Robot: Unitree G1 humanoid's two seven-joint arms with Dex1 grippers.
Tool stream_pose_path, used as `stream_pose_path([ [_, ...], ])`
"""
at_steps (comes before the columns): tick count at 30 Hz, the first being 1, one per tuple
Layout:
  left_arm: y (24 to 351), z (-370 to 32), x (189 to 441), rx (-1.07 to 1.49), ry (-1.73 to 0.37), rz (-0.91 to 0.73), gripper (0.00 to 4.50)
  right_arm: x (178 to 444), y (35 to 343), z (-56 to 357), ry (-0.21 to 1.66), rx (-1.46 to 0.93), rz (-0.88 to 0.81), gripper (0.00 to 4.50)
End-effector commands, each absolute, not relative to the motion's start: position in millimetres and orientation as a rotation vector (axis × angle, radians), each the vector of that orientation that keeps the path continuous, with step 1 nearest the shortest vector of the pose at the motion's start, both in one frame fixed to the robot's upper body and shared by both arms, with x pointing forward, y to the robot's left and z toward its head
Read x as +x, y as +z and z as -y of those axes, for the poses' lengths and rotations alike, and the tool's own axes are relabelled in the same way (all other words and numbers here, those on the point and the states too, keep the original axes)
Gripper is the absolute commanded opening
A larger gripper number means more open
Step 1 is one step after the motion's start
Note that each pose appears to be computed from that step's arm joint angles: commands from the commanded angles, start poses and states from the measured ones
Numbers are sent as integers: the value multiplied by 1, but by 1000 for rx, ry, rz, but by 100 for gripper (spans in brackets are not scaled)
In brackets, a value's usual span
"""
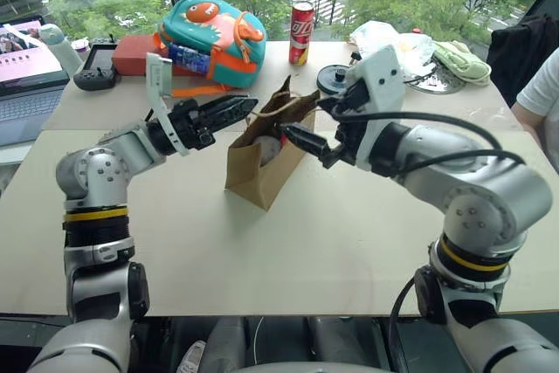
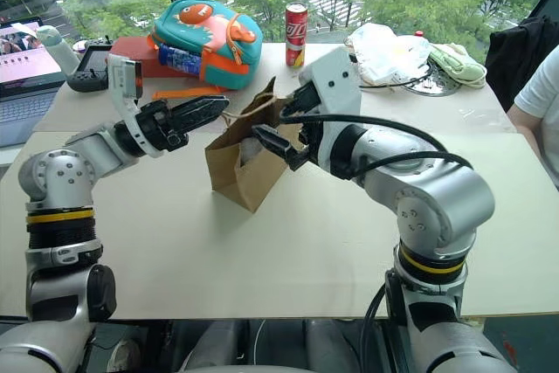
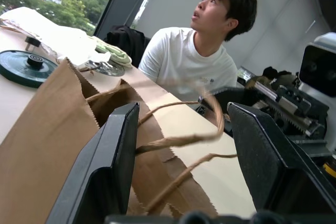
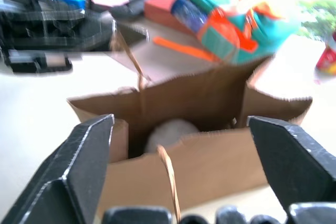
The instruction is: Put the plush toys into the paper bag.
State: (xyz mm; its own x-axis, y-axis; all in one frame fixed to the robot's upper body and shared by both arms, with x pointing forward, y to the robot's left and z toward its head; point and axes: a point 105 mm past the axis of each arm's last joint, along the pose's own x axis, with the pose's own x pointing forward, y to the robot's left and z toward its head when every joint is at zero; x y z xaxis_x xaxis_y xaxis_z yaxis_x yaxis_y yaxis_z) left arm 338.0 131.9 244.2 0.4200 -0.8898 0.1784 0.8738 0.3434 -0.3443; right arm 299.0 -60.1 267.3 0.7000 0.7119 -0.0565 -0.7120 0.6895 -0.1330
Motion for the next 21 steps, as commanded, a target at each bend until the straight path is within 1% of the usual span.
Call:
stream_pose_path([
  [1,252,-142,330,-374,-1132,-24,292,284,293,62,843,-148,101,445],
  [4,254,-161,334,-367,-1048,-14,292,273,307,72,876,-135,147,445],
  [7,254,-179,334,-367,-986,-11,292,261,306,89,908,-131,137,445],
  [10,238,-184,321,-356,-983,-74,292,252,291,100,925,-153,61,368],
  [12,226,-182,311,-347,-994,-114,292,247,284,102,949,-144,32,302],
  [15,211,-180,304,-314,-983,-155,292,238,275,104,986,-135,4,203],
  [16,207,-179,302,-307,-980,-160,292,235,272,105,993,-135,-9,173],
  [17,204,-178,302,-299,-971,-162,292,232,266,106,1007,-138,-28,128],
  [18,201,-178,303,-286,-956,-162,292,227,261,106,1028,-142,-43,103],
  [20,198,-177,306,-290,-932,-153,292,218,251,101,1083,-155,-76,30],
  [21,199,-177,307,-298,-926,-143,292,217,245,99,1089,-166,-99,3],
])
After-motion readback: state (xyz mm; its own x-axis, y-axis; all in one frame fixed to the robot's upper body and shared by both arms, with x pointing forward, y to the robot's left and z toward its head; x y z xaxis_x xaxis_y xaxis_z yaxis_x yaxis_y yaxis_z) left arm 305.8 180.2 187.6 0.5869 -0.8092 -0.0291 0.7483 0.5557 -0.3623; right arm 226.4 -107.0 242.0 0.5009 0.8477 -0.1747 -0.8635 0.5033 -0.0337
